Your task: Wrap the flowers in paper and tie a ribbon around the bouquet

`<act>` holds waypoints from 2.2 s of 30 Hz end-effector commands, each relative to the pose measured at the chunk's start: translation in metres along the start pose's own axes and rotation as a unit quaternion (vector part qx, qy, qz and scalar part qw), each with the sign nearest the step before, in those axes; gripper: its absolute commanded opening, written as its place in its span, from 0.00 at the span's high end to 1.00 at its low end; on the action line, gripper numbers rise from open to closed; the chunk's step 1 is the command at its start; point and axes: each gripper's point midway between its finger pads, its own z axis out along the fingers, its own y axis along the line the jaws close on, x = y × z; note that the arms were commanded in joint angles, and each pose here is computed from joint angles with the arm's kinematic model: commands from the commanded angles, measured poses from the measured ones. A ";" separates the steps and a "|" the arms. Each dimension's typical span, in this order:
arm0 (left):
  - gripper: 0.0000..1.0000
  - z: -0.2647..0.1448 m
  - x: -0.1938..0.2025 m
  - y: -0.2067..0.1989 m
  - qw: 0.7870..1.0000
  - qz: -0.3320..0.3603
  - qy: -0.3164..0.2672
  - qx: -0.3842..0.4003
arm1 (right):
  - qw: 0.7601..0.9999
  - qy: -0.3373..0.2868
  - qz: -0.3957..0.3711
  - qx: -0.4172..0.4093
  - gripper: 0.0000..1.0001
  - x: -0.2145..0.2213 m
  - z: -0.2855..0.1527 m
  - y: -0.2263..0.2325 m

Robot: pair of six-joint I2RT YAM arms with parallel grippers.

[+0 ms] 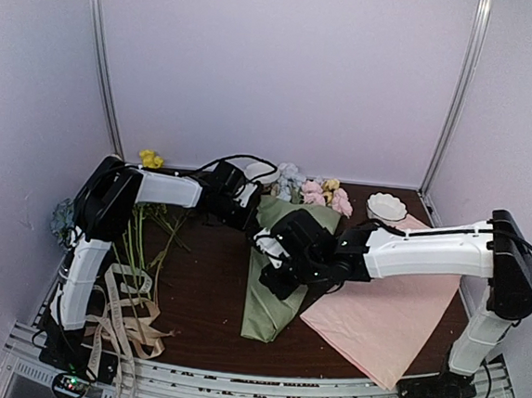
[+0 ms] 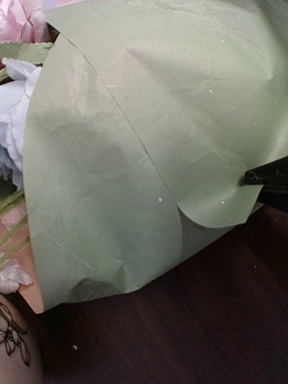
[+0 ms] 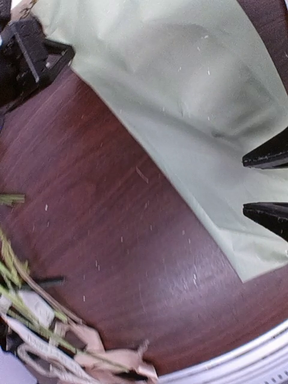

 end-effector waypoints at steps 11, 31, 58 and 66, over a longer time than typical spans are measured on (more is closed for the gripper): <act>1.00 0.001 -0.005 0.010 1.000 -0.013 -0.014 -0.005 | 0.993 0.115 -0.026 0.023 0.89 0.053 0.069 0.016; 1.00 -0.033 -0.048 -0.013 0.998 -0.002 -0.057 0.020 | 0.972 0.144 -0.172 0.064 0.87 0.080 0.033 0.037; 1.00 -0.001 -0.021 0.007 0.999 -0.039 -0.006 -0.009 | 0.950 0.174 -0.244 0.093 0.93 0.140 0.014 0.054; 1.00 0.009 -0.006 0.011 0.998 -0.058 0.009 -0.009 | 0.985 0.018 -0.169 0.000 0.91 0.060 -0.049 0.080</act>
